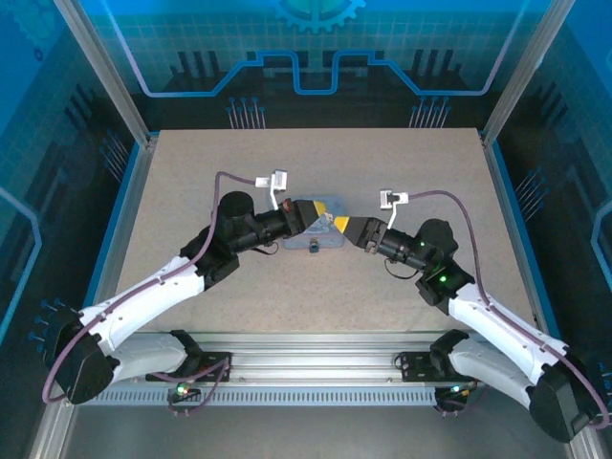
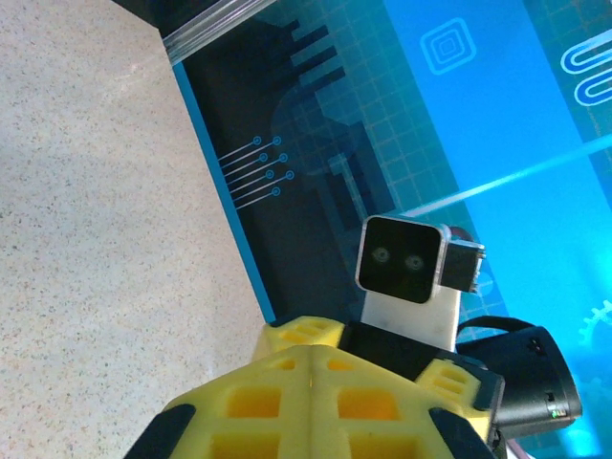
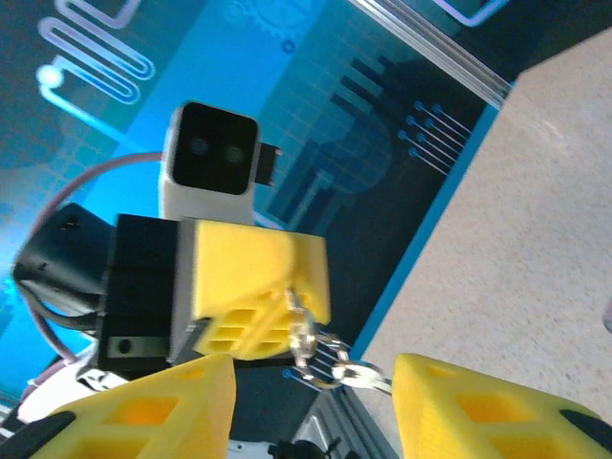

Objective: Unlock the padlock with the key

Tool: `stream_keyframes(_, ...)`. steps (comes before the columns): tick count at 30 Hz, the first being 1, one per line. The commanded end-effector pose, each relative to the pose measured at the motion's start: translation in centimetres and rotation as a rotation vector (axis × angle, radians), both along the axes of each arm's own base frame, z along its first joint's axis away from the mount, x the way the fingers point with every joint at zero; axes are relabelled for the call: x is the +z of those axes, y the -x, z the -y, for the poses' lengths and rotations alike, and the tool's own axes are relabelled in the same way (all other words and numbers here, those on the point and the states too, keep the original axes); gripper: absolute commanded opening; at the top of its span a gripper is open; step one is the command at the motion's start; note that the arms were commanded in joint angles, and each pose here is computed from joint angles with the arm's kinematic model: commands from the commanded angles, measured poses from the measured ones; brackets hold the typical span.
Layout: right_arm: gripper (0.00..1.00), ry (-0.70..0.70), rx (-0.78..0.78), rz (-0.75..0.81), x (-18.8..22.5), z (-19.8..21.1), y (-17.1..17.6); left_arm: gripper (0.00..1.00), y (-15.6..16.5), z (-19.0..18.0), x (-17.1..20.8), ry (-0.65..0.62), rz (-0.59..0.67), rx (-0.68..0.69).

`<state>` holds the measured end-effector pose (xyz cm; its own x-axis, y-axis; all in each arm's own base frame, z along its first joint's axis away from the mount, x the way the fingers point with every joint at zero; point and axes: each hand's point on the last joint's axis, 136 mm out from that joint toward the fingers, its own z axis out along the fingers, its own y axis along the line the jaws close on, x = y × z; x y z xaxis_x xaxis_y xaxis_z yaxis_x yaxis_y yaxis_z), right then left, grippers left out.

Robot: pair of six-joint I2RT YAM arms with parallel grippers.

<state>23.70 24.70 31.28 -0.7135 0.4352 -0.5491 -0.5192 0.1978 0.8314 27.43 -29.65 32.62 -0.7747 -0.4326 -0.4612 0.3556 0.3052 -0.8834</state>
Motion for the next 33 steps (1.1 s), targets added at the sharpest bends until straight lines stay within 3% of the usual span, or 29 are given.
stream_keyframes(1, 0.49, -0.057, -0.023, 0.059, 2.5, 0.1, 0.2, 0.0, 0.0, -0.5, 1.5, 0.043, 0.034, 0.024)
stream_keyframes(23, 0.36, -0.062, 0.013, 0.07, 3.3, -2.0, -0.1, 0.0, -0.2, -0.6, 1.1, 0.059, 0.021, 0.035)
stream_keyframes(33, 0.2, -0.061, 0.006, 0.065, 3.2, -2.2, -0.5, 0.0, -0.2, -0.7, 1.1, 0.067, 0.024, 0.041)
